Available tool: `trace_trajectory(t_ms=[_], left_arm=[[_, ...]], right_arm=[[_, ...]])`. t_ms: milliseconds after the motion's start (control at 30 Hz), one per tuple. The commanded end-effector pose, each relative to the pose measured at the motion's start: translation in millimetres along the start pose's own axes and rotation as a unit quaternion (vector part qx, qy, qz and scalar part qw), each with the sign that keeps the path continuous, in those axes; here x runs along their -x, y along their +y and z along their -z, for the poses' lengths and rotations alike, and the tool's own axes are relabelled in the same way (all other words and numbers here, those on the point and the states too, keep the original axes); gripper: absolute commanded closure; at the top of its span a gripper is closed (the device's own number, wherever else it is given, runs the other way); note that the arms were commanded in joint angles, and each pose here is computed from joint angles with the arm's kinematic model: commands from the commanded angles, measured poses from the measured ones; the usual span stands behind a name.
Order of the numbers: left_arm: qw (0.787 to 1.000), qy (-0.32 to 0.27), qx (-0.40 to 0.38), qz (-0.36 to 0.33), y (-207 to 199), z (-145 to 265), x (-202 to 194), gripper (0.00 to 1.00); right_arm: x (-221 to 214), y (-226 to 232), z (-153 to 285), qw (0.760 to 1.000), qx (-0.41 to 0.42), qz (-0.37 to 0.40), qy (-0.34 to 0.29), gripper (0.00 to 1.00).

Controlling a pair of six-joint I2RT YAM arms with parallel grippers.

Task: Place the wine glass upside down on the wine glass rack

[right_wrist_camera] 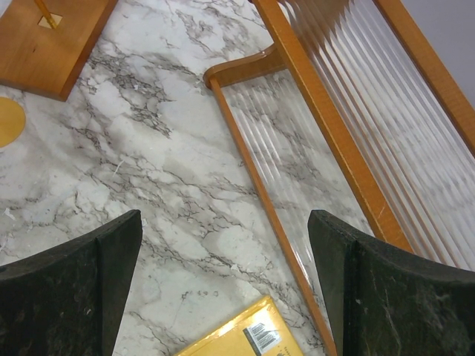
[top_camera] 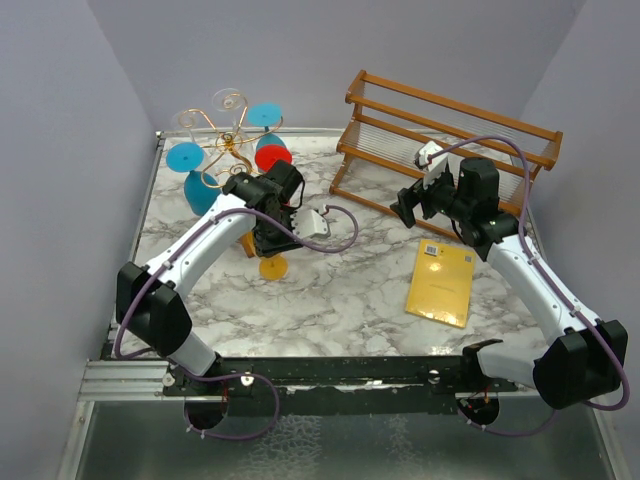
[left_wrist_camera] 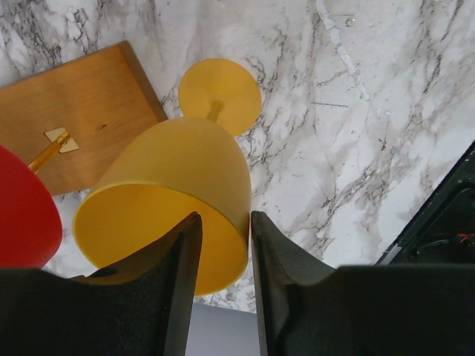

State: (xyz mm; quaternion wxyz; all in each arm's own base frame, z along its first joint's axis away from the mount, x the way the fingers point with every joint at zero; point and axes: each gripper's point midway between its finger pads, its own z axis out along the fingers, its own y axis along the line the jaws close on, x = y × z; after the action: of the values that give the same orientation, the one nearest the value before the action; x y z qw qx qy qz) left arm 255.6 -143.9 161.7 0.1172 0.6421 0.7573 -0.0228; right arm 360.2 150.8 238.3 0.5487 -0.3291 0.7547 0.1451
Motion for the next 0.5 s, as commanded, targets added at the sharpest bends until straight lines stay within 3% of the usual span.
trace_trajectory(t_ms=[0, 467], left_arm=[[0.998, -0.035, -0.053, -0.009, -16, 4, 13, 0.68], [0.988, -0.103, -0.116, -0.014, -40, 22, 38, 1.0]], right_arm=[[1, 1, 1, 1.0, 0.006, 0.005, -0.006, 0.07], [3, 3, 3, 1.0, 0.01, 0.006, -0.009, 0.07]])
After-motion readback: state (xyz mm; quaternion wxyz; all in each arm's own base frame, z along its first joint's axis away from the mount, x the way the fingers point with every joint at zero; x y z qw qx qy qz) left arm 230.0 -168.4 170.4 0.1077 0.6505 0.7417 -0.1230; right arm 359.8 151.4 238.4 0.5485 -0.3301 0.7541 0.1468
